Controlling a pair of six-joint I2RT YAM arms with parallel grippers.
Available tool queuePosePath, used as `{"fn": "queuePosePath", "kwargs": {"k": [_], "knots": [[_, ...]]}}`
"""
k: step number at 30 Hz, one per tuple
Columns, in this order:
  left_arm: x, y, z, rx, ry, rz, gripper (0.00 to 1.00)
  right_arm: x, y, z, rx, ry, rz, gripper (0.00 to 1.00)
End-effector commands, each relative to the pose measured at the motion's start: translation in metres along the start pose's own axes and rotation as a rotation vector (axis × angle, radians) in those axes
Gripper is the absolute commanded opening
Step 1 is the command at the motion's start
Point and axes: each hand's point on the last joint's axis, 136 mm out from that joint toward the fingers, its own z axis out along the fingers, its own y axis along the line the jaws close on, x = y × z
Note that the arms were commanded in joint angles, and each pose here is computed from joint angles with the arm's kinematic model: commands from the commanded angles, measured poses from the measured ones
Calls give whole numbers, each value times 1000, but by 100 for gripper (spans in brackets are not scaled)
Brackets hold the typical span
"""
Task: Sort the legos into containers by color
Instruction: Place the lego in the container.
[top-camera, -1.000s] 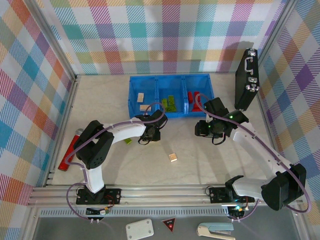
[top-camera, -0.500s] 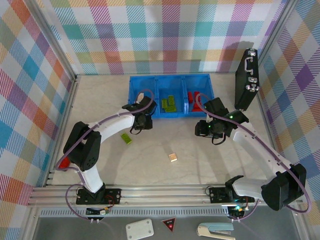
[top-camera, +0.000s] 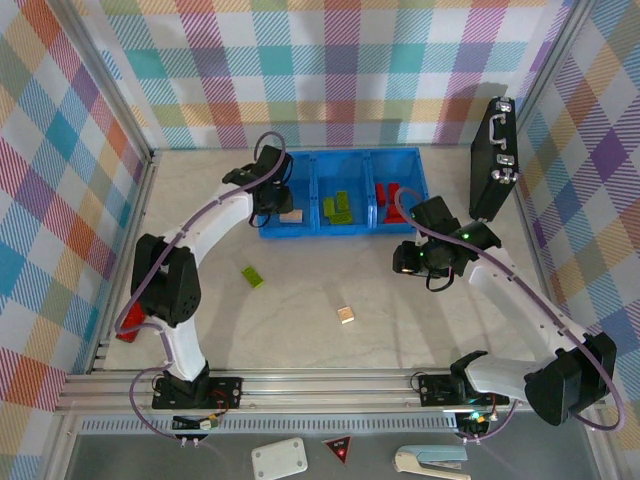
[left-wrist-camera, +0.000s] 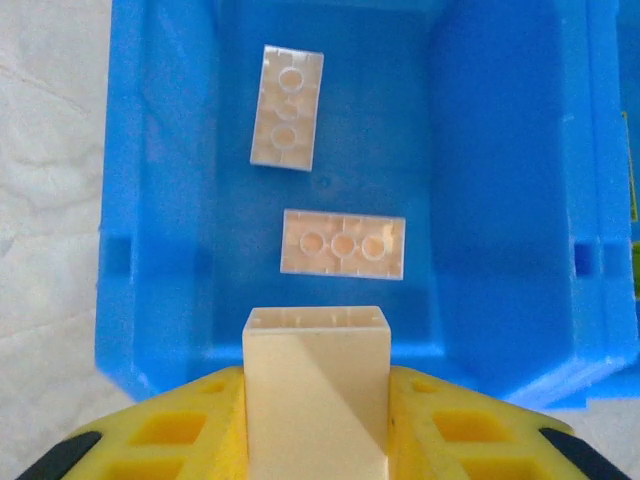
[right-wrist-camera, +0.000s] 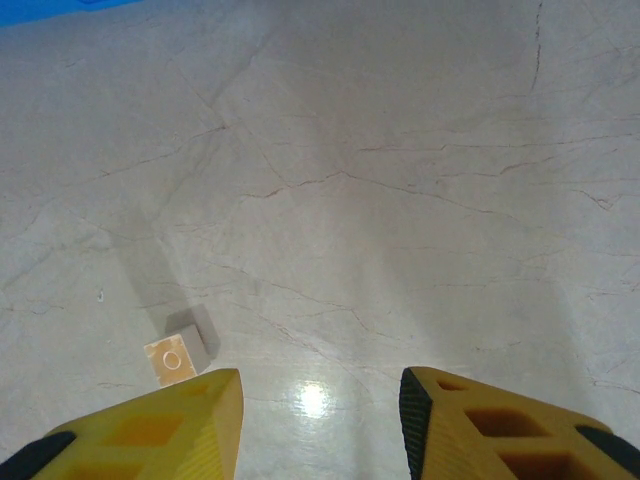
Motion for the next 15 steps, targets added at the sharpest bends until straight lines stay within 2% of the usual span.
{"fn": "queuePosePath", "kwargs": {"k": [1,7,15], "knots": [[-7,-3,8,21,31,28,36,-3,-1,-12,9,-20,-3,47],[-32,-21,23,111,6,42,36,-3,-4,-14,23,-24,-10,47],[-45,-23,59,109,20,54,36,-3,-6,-14,36,-23,-15,47]]}}
